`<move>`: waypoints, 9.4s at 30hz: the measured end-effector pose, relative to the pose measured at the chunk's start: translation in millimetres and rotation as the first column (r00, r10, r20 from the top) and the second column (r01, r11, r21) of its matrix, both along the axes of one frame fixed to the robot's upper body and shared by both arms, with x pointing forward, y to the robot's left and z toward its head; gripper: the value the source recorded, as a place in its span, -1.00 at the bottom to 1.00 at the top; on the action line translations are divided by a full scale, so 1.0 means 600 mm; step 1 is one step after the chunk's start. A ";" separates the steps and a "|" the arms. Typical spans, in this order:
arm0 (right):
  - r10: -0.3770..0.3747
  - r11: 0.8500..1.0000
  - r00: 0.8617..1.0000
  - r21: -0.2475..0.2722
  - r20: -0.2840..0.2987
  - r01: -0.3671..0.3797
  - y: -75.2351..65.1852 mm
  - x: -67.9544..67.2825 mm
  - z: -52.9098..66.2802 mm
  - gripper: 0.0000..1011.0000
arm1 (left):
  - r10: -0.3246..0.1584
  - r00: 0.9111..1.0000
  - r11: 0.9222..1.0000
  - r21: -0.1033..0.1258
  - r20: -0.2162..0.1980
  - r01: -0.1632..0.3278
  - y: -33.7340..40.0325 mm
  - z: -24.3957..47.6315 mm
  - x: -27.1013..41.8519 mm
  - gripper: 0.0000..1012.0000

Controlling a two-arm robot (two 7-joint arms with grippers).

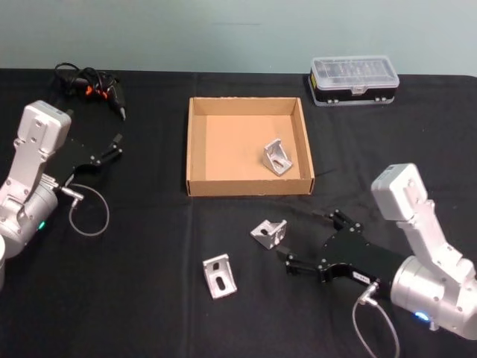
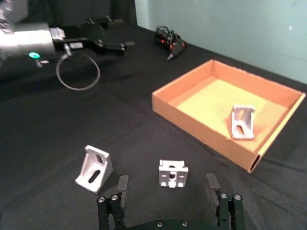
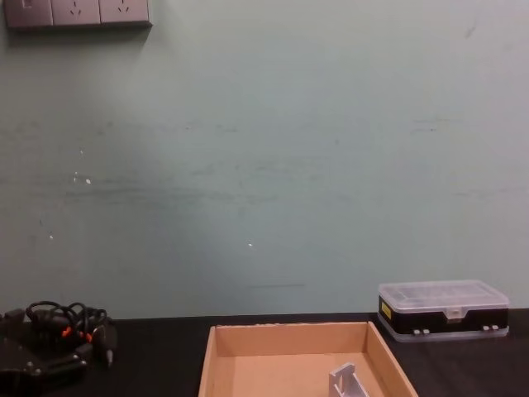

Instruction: Use one hand to pick up the angle iron from the table and place it into the box.

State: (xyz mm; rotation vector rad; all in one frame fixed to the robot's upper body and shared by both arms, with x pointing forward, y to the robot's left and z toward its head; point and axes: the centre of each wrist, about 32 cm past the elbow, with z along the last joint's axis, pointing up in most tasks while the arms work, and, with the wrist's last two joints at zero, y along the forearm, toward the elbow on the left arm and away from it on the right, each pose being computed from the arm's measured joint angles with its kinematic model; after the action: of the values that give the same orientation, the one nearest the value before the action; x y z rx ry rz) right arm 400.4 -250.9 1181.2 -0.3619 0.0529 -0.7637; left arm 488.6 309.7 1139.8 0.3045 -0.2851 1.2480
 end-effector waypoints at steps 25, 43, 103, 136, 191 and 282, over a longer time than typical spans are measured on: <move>-0.026 0.999 0.999 -0.025 -0.028 0.025 0.038 0.036 -0.048 0.99 | 0.000 1.000 1.000 0.000 0.000 0.000 0.000 0.000 0.000 1.00; -0.020 0.999 0.999 -0.040 -0.033 0.018 0.056 0.063 -0.063 0.99 | 0.000 1.000 1.000 0.000 0.000 0.000 0.000 0.000 0.000 1.00; 0.006 1.000 0.999 -0.018 0.031 -0.005 0.073 0.067 -0.052 -0.09 | 0.000 1.000 1.000 0.000 0.000 0.000 0.000 0.000 0.000 1.00; -0.103 0.995 0.960 0.028 0.259 0.099 0.088 0.185 0.037 -0.09 | 0.000 1.000 1.000 0.000 0.000 0.000 0.000 0.000 0.000 1.00; -0.153 0.983 0.972 -0.070 0.177 0.168 0.165 0.345 -0.027 -0.09 | 0.000 1.000 1.000 0.000 0.000 0.000 0.000 0.000 0.000 1.00; 0.534 0.831 0.843 -0.144 -0.059 -0.537 0.061 0.170 0.052 0.98 | 0.000 1.000 1.000 0.000 0.000 0.000 0.000 0.000 0.000 1.00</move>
State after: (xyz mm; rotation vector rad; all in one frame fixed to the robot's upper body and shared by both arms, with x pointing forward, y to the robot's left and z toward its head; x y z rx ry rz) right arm 502.7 -214.5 1212.2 -0.5040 -0.0933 -0.2028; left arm 488.6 309.7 1139.8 0.3044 -0.2850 1.2480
